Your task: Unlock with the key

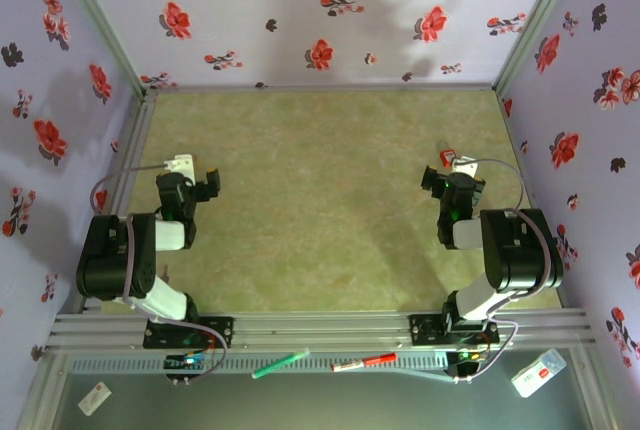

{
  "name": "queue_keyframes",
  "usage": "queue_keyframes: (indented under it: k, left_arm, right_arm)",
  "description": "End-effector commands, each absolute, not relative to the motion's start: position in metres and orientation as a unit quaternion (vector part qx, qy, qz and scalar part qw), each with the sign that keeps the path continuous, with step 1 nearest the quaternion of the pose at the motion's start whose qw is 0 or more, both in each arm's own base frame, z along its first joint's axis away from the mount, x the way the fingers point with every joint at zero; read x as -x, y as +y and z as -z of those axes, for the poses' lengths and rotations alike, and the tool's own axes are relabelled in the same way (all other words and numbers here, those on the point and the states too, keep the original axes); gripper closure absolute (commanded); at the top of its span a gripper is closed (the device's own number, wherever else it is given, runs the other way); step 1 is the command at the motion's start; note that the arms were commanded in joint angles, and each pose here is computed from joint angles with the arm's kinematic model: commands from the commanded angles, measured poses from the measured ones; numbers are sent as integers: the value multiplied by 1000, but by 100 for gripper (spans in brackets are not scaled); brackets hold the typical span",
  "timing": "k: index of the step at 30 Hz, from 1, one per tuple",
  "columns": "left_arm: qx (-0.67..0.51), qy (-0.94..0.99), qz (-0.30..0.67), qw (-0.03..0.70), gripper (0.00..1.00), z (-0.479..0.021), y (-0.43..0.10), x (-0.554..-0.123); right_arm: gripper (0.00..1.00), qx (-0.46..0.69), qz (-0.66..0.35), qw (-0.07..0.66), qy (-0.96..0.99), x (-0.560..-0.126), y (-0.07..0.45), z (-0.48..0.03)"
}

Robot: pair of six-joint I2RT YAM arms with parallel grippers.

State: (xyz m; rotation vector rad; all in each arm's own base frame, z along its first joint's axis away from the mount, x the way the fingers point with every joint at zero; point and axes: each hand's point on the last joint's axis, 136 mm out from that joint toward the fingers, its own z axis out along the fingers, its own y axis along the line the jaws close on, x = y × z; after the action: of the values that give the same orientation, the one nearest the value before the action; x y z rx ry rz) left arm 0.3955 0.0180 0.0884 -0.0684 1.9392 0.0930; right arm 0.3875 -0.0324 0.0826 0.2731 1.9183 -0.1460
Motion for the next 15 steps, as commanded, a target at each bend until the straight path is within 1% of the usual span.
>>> queue_keyframes:
  k: [1,6,11,14,15]
  left_arm:
    - [24,819,-46,572,0,-96,18,-398]
    - [21,818,-47,572,0,-109,17,-397]
    - [15,816,-69,574,0,-120,14,-394]
    - [-15,815,-89,573,0,-139,1,-393]
    - [-18,806,-92,584,0,-151,-4,-393]
  right_arm:
    - [1,-118,65,575,807,-390,-34,-92]
    - [1,-113,75,584,801,-383,-31,-110]
    - [1,-119,98,558,815,-372,-31,-130]
    - [1,-116,83,540,829,-362,-21,-153]
    - [1,-123,74,536,832,-358,-19,-161]
